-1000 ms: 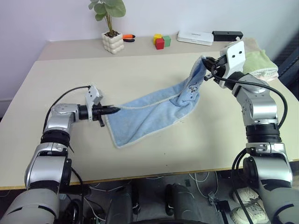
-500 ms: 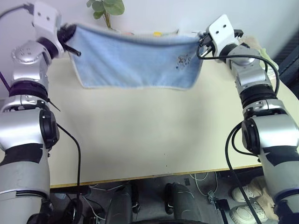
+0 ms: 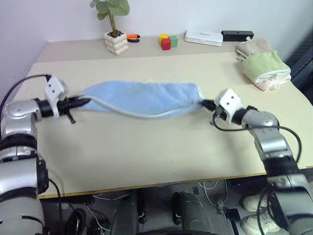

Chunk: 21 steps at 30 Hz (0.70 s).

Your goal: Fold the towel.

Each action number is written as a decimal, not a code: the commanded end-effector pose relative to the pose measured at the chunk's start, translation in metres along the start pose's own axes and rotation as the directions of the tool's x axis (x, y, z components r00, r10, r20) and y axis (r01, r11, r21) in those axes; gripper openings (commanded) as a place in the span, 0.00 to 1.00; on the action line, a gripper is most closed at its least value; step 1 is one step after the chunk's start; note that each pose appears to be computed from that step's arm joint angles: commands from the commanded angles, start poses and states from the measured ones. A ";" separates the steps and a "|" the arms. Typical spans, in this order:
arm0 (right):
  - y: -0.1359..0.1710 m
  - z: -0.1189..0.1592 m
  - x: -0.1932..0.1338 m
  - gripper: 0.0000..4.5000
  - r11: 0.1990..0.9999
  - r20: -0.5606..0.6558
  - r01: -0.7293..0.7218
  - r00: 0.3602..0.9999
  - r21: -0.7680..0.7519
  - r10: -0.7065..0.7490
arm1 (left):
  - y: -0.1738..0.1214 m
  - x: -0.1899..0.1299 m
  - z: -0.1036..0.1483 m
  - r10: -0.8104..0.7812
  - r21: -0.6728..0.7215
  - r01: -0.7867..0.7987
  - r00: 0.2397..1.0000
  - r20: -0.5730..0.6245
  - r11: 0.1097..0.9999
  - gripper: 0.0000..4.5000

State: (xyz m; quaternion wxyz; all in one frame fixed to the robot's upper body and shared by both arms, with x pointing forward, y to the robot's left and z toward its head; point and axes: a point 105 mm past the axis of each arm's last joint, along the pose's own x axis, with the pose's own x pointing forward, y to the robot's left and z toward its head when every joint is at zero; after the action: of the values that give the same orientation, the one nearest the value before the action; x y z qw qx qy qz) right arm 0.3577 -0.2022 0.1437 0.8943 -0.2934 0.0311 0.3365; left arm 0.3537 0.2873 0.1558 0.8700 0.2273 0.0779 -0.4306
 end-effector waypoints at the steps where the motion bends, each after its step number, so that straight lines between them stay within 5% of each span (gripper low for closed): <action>1: -0.017 0.022 -0.023 0.00 0.999 0.036 0.040 0.999 -0.023 -0.040 | -0.006 -0.009 0.019 -0.066 0.051 0.064 0.998 0.024 0.997 0.01; 5: 0.004 0.013 -0.025 0.00 0.997 -0.009 -0.048 0.999 -0.055 0.048 | -0.016 -0.005 0.014 -0.101 0.035 0.101 0.995 0.000 0.994 0.01; 8: 0.018 -0.002 -0.029 0.19 0.991 -0.058 -0.114 0.992 -0.070 0.110 | -0.023 -0.002 0.014 -0.115 0.022 0.114 0.993 0.015 0.993 0.00; 13: 0.033 -0.031 -0.039 0.73 0.971 -0.190 -0.183 0.970 -0.153 0.153 | -0.045 0.003 0.002 -0.151 -0.002 0.151 0.989 0.006 0.989 0.00; 21: 0.015 0.000 -0.035 0.73 0.951 -0.146 -0.174 0.979 -0.256 0.140 | -0.054 0.009 0.009 -0.139 0.015 0.138 0.990 0.027 0.990 0.00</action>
State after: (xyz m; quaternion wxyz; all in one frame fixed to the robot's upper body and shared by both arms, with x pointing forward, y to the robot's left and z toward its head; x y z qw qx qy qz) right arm 0.3202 -0.2206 0.1287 0.8212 -0.4084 0.0949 0.3871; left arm 0.3163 0.2502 0.1327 0.8362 0.2163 0.0950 -0.4950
